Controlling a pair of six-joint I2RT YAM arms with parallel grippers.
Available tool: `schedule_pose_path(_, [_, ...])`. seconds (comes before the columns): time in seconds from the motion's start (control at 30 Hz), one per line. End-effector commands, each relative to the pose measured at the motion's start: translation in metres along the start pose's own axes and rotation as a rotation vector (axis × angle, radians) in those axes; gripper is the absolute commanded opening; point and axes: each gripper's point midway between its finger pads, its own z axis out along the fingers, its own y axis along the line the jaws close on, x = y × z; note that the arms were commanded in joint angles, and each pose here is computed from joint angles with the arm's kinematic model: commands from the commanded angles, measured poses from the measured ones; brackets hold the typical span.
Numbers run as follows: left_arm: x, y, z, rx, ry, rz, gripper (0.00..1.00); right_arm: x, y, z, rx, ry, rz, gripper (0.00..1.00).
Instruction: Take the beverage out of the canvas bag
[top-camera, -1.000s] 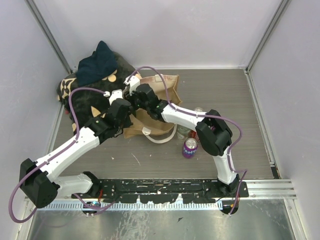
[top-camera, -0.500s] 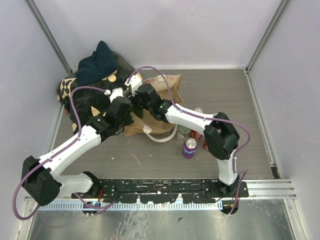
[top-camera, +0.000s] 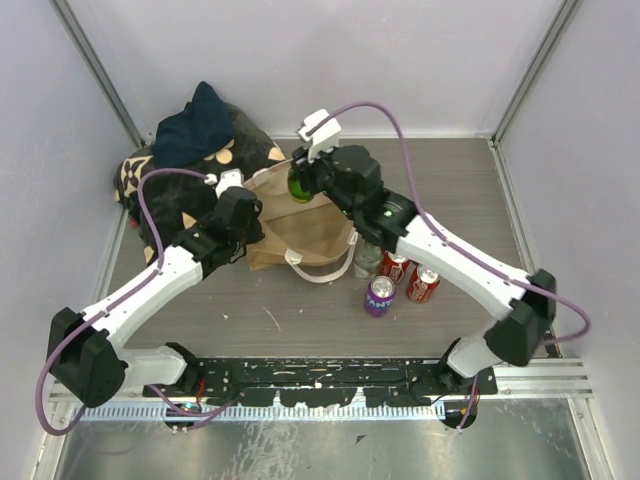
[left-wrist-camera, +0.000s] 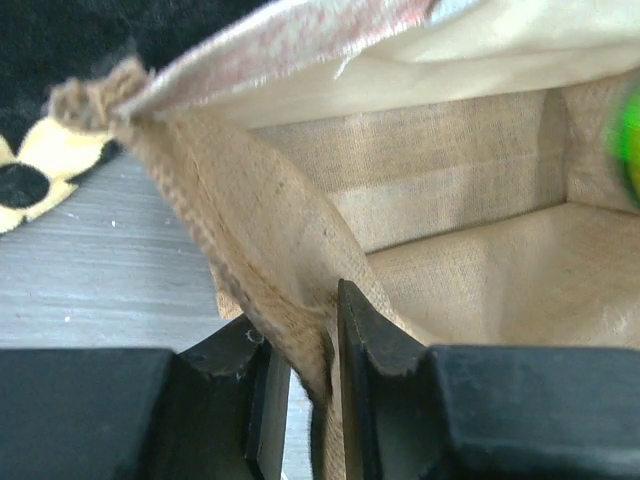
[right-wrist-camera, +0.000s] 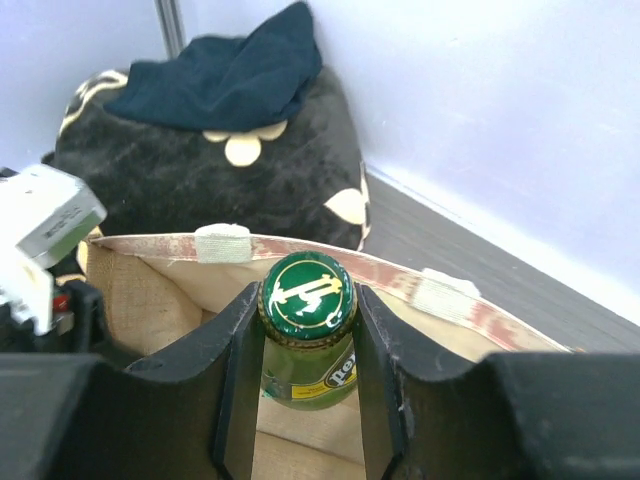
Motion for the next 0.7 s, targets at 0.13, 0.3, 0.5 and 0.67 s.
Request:
schedule_pose_path(0.13, [-0.012,0.004,0.028,-0.021,-0.001,0.012,0.33,-0.105,-0.033,-0.108,0.107,-0.231,0.043,0.01])
schedule_pose_path(0.3, [-0.022,0.002,0.036,-0.021,-0.015,0.001,0.36,-0.100,-0.037,-0.152,0.068,-0.202,0.080,0.01])
schedule_pose_path(0.5, [-0.036,0.004,0.040,-0.039,-0.040,0.006,0.41,-0.079,-0.029,-0.184,-0.032,-0.136,0.085,0.01])
schedule_pose_path(0.67, [-0.048,0.007,0.039,-0.054,-0.059,0.010,0.48,-0.041,0.003,-0.178,-0.171,-0.064,0.121,0.01])
